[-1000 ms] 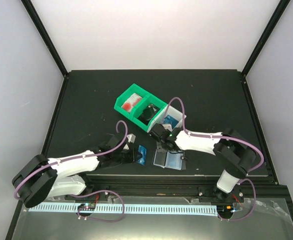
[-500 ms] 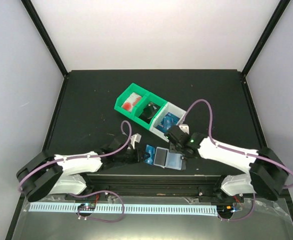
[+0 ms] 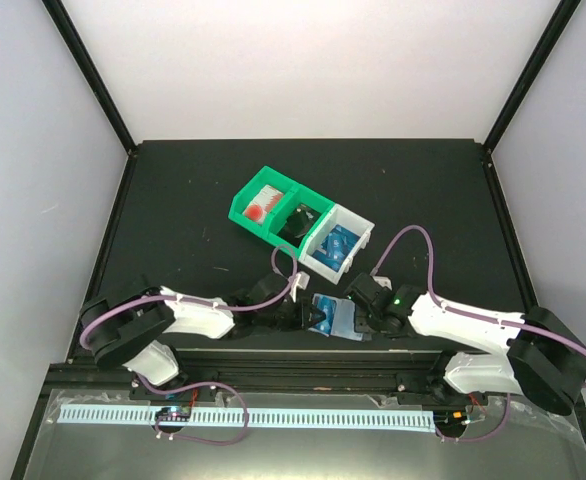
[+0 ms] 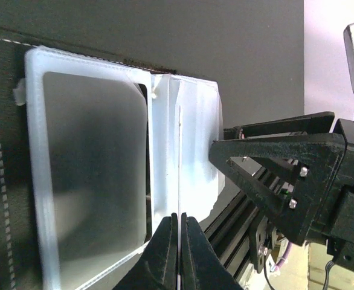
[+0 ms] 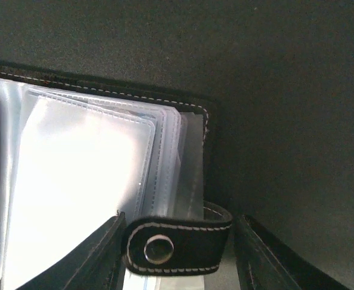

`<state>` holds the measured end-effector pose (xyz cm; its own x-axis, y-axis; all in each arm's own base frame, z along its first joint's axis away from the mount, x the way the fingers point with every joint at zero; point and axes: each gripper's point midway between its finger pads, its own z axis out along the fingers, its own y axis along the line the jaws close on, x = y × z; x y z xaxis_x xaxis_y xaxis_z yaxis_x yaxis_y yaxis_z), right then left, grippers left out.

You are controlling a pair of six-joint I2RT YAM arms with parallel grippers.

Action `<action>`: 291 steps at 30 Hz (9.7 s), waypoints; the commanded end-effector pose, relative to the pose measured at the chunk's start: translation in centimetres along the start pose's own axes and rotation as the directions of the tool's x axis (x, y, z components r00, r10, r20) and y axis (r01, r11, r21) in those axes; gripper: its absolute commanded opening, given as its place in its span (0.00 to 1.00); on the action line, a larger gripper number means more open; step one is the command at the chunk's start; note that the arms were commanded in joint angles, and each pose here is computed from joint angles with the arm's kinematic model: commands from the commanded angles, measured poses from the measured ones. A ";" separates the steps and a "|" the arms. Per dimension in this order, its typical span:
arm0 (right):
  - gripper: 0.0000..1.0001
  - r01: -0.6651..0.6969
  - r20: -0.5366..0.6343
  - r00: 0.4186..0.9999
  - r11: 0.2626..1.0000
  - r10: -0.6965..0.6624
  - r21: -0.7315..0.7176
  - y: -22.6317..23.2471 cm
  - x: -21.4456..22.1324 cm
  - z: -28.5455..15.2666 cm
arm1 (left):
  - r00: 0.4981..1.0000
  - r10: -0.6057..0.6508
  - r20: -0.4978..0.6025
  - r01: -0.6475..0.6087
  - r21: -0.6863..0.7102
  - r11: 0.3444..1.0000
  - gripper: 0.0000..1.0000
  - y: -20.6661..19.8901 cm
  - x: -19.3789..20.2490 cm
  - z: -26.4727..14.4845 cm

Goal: Put the credit cards into the card holder
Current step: Insert the credit card into the card holder, then close the card holder at the center of the board, then turn over the card holder at the center of the board.

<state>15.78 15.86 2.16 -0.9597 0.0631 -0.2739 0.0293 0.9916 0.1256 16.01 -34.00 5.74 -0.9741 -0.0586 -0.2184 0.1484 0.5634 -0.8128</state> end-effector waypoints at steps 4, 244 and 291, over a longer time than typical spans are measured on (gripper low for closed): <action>0.49 -0.005 -0.031 1.000 1.000 0.005 0.014 -0.5 0.9 0.8 | 0.998 -0.022 0.064 0.020 0.034 0.999 0.02 -1.5 -0.9 2.1; 0.59 0.146 -0.013 0.987 0.924 -0.161 -0.354 8.7 -0.6 -0.4 | 0.965 0.227 0.133 -0.219 -0.070 0.973 0.69 1.1 0.9 -9.6; 0.46 -0.034 -0.113 0.993 0.808 -0.040 -0.588 11.2 3.6 1.4 | 0.996 -0.011 0.088 0.048 -0.428 0.902 0.21 11.0 4.7 -4.5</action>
<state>14.48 28.53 2.60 -0.9767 0.0186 -0.2139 -0.1377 0.7102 0.6904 13.63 -27.78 2.08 -0.9408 -0.1489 -0.3046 0.0850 0.7660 -0.6371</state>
